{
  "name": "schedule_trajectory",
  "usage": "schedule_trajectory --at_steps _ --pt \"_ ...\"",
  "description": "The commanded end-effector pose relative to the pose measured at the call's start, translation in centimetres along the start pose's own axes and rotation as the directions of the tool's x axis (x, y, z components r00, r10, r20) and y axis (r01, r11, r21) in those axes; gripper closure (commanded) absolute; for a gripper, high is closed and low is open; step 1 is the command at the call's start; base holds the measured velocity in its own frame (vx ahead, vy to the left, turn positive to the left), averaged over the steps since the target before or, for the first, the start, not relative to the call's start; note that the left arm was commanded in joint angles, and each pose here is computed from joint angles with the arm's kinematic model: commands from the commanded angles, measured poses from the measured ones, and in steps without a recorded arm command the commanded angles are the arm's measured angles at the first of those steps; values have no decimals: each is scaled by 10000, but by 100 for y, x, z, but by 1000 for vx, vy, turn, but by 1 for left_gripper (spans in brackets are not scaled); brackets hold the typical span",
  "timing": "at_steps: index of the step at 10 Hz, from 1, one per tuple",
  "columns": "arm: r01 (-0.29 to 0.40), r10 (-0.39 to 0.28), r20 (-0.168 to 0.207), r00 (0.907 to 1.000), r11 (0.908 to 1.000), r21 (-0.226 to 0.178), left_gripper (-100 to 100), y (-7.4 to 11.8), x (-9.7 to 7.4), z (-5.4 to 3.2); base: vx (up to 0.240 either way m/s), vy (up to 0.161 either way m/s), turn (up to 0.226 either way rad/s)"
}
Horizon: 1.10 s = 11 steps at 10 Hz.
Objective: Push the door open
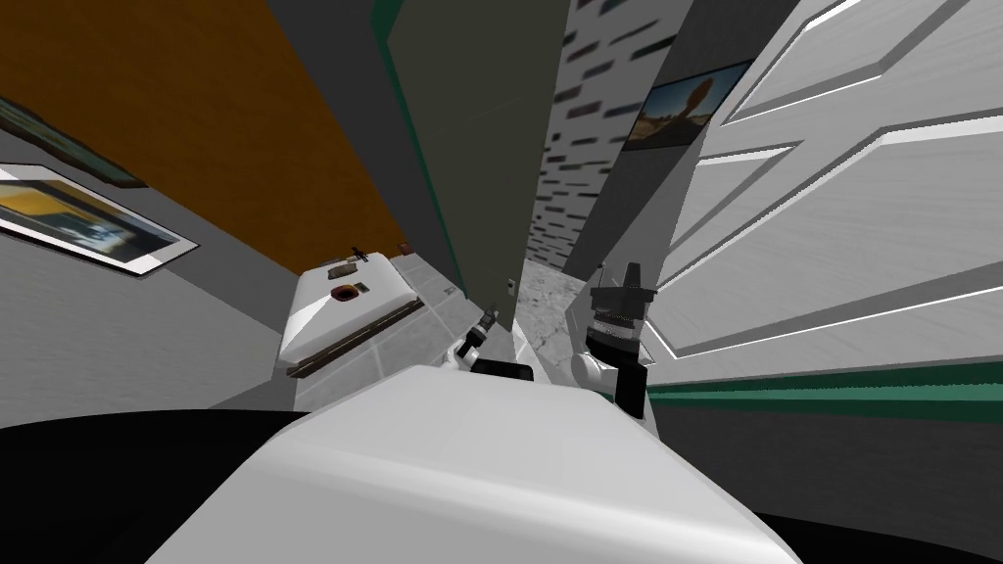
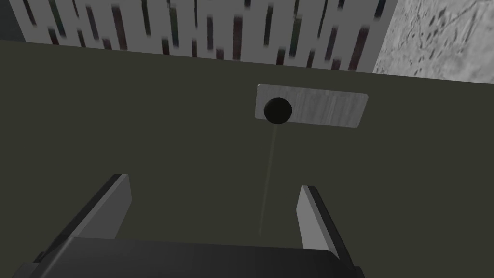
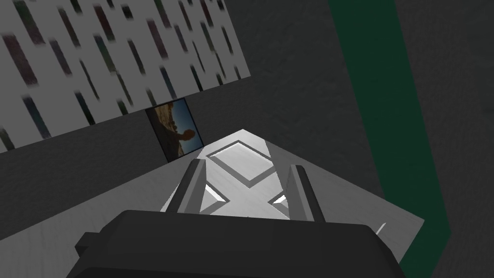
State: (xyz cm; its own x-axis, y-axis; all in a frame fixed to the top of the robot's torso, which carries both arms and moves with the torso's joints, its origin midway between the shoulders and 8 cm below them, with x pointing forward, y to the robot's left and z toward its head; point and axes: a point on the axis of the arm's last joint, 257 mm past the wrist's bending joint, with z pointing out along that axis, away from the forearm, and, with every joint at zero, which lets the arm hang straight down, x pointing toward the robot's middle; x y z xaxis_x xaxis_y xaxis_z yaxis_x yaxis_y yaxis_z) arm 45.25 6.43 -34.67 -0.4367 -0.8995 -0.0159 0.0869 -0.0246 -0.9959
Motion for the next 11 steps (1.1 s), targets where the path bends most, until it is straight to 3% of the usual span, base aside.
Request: schedule_trajectory --at_steps 1,11 --pt "21 -23 -133 9999 9999 -100 -100 64 55 -6 87 41 -18" --pt "128 -198 -939 9954 9971 -746 -100 378 381 -3 105 50 -16"
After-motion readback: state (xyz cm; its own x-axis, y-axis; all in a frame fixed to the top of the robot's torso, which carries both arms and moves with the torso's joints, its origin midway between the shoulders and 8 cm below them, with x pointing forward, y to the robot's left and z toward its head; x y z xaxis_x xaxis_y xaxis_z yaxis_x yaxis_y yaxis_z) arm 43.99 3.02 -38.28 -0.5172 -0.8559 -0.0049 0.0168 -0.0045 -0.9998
